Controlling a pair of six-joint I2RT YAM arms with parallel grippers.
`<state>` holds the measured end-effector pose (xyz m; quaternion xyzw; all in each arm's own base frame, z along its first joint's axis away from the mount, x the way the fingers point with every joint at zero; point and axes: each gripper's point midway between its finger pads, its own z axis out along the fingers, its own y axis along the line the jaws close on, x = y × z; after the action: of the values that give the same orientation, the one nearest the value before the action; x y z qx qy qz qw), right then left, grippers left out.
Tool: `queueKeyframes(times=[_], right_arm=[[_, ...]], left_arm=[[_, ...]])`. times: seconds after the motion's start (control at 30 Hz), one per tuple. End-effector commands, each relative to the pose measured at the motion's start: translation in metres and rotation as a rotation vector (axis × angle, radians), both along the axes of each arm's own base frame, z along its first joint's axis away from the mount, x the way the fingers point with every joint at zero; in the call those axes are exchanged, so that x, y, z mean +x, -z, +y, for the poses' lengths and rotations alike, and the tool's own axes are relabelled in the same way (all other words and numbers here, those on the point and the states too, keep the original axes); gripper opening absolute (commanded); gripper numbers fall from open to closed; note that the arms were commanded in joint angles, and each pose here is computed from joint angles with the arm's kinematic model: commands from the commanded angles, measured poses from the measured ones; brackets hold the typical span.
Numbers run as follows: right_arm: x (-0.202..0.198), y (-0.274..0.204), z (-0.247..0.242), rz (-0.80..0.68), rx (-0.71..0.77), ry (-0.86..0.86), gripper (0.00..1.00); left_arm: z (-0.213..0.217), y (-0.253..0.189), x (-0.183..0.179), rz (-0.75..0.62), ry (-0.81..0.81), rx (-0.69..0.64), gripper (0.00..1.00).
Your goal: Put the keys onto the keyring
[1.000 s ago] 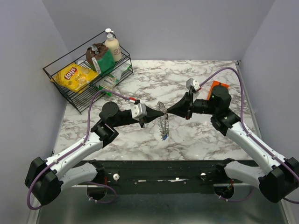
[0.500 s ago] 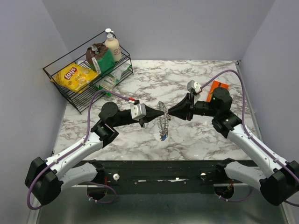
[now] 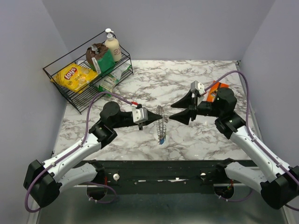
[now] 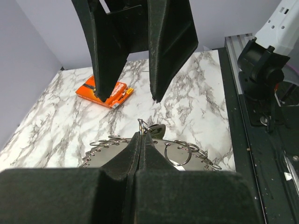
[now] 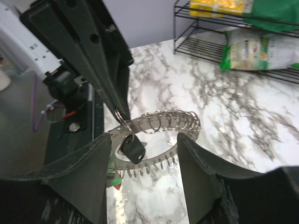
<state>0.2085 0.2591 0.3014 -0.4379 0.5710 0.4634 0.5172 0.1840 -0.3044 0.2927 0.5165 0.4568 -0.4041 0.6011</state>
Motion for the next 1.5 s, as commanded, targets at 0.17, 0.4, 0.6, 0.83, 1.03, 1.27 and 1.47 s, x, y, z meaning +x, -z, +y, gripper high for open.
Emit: queueKeyframes(times=[0.17, 0.4, 0.6, 0.83, 1.03, 1.27, 1.47], right_arm=[[-0.03, 0.0, 0.009, 0.052, -0.006, -0.265, 0.63], [-0.029, 0.002, 0.009, 0.058, -0.008, -0.263, 0.34], [-0.028, 0.002, 0.01, 0.064, -0.008, -0.269, 0.28], [-0.029, 0.004, 0.011, 0.081, -0.01, -0.285, 0.33], [-0.029, 0.005, 0.012, 0.095, -0.011, -0.294, 0.21], [-0.027, 0.008, 0.012, 0.104, -0.017, -0.294, 0.03], [-0.027, 0.013, 0.012, 0.121, -0.025, -0.294, 0.01]], left_arm=[[-0.004, -0.027, -0.016, -0.072, 0.102, -0.032, 0.0], [-0.005, -0.03, -0.017, -0.08, 0.11, -0.04, 0.0], [-0.005, -0.031, -0.017, -0.083, 0.11, -0.043, 0.0], [-0.006, -0.03, -0.016, -0.079, 0.111, -0.046, 0.0], [-0.006, -0.032, -0.016, -0.078, 0.117, -0.051, 0.0], [-0.007, -0.033, -0.016, -0.079, 0.113, -0.058, 0.0], [-0.005, -0.038, -0.016, -0.097, 0.106, -0.076, 0.0]])
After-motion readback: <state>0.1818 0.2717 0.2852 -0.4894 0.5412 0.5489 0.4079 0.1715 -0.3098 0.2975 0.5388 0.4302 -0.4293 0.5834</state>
